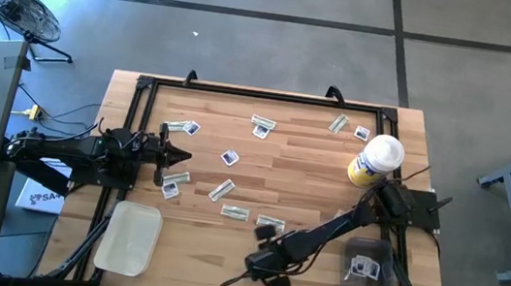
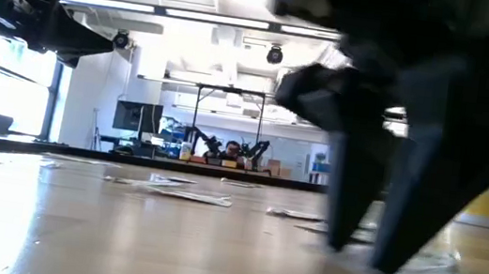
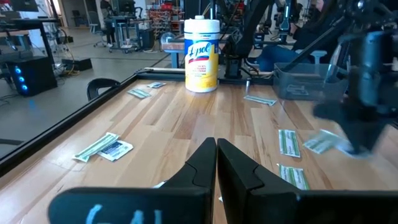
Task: Pick & Place First Aid Supplies
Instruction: Put the blue alcohol pad into the black bin
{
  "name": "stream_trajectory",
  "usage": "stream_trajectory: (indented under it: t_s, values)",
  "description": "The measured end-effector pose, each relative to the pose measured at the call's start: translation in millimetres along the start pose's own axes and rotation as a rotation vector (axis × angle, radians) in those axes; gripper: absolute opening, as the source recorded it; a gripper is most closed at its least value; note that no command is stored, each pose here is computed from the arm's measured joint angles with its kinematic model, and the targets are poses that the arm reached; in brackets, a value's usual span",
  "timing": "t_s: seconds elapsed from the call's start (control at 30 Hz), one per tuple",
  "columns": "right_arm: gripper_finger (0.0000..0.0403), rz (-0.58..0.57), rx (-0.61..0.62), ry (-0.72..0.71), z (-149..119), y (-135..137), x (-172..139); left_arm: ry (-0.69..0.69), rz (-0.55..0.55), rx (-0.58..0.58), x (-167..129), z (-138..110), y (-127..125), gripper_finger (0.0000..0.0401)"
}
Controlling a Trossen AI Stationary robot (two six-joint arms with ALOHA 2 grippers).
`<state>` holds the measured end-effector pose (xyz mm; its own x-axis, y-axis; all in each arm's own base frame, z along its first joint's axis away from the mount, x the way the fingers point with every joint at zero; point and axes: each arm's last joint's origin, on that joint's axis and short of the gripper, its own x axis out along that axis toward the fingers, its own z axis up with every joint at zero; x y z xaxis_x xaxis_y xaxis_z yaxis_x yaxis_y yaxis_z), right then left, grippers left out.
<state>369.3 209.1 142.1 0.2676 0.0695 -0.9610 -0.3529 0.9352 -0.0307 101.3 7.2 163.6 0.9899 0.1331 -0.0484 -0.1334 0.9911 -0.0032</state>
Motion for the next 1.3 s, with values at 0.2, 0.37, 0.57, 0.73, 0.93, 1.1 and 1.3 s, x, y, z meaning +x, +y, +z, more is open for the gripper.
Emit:
stream_trajectory:
  t_s: [0.2, 0.37, 0.57, 0.73, 0.93, 1.1, 1.3]
  values:
    - [0.0121, -0.053, 0.064, 0.016, -5.7, 4.9, -26.2, 0.0, 0.001, 0.0, 0.0, 0.0, 0.0, 0.0011]
    - [0.0121, -0.061, 0.124, 0.104, -16.2, 12.4, -25.9, 0.0, 0.001, 0.001, 0.0, 0.1, 0.0, 0.0012]
    - [0.0121, -0.112, 0.173, 0.241, -35.7, 14.4, -22.8, 0.0, 0.001, 0.001, 0.0, 0.1, 0.0, 0.0012]
    - [0.0121, -0.088, 0.17, 0.222, -45.4, 13.0, -9.2, 0.0, 0.002, 0.001, 0.0, 0.0, 0.0, 0.0012]
    - [0.0121, -0.071, 0.17, 0.2, -45.5, 11.8, -9.8, 0.0, 0.002, 0.001, 0.0, 0.1, 0.0, 0.0012]
    - [0.0121, -0.076, 0.197, 0.147, -43.4, 9.7, -26.9, -0.001, 0.002, 0.001, 0.0, 0.1, 0.1, 0.0011]
    - [0.0117, -0.044, 0.186, 0.148, -45.7, -0.9, -22.1, 0.0, 0.003, 0.001, 0.0, 0.0, 0.1, 0.0011]
